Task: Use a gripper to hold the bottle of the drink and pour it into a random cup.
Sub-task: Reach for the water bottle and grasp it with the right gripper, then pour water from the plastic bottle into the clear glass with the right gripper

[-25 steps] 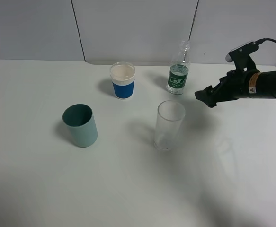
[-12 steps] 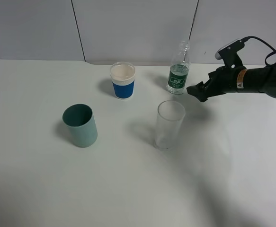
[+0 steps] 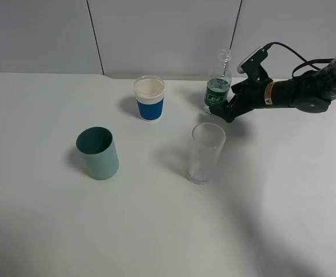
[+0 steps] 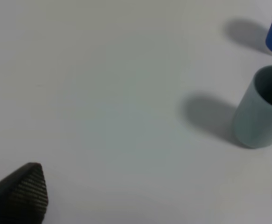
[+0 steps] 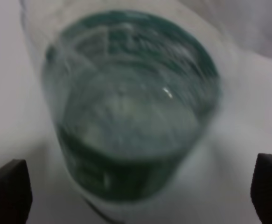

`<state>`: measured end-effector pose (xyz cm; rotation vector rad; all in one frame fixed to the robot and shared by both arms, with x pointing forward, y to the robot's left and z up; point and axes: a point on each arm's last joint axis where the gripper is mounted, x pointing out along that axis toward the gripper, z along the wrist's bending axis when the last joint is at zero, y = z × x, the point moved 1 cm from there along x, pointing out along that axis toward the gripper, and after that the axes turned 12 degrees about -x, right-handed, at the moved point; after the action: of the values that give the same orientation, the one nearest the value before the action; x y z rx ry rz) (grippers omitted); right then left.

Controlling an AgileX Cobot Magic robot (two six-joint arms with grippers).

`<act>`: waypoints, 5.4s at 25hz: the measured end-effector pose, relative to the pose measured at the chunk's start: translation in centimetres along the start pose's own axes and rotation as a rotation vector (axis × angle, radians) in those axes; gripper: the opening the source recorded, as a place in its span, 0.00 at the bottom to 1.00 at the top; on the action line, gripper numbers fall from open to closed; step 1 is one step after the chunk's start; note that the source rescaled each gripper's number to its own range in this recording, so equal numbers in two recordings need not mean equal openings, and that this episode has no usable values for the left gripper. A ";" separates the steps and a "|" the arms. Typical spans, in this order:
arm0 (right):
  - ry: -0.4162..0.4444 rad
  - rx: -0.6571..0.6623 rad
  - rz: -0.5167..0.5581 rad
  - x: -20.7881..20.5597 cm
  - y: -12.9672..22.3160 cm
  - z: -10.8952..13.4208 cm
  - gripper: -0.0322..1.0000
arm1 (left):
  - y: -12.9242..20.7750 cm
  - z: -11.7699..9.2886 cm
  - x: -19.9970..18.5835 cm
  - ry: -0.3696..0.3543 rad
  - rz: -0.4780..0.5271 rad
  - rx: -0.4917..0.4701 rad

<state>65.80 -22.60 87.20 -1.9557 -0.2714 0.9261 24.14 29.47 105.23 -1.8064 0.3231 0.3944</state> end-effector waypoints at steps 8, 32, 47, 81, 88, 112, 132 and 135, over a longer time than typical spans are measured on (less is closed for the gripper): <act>-0.034 -0.013 -0.155 0.4 -2.0 0.1 1.00 | 0.0 0.0 0.0 0.000 0.000 0.000; -0.047 0.022 -0.187 0.3 -2.4 0.2 0.04 | 0.0 0.0 0.0 0.000 0.000 0.000; -0.042 0.049 -0.183 0.1 -2.7 0.0 0.04 | 0.0 0.0 0.0 0.000 0.000 0.000; -0.128 -0.573 -0.074 -2.6 -10.1 3.3 0.04 | 0.0 0.0 0.0 -0.001 0.000 0.001; -0.176 -0.742 -0.173 -2.8 -10.8 4.1 0.04 | 0.0 0.0 0.0 -0.001 0.000 0.001; -0.284 -1.061 -0.435 -3.8 -12.0 6.2 0.04 | 0.0 0.0 0.0 -0.001 0.000 0.001; -0.286 -1.336 -0.459 -6.4 -13.9 6.3 0.04 | 0.0 0.0 0.0 -0.001 0.000 0.001; -0.282 -1.356 -0.461 -6.4 -13.9 6.3 0.04 | 0.0 0.0 0.0 -0.001 0.000 0.001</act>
<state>59.36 -14.19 99.91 -2.6799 -1.8008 0.7210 24.14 29.49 105.23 -1.8052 0.3220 0.3952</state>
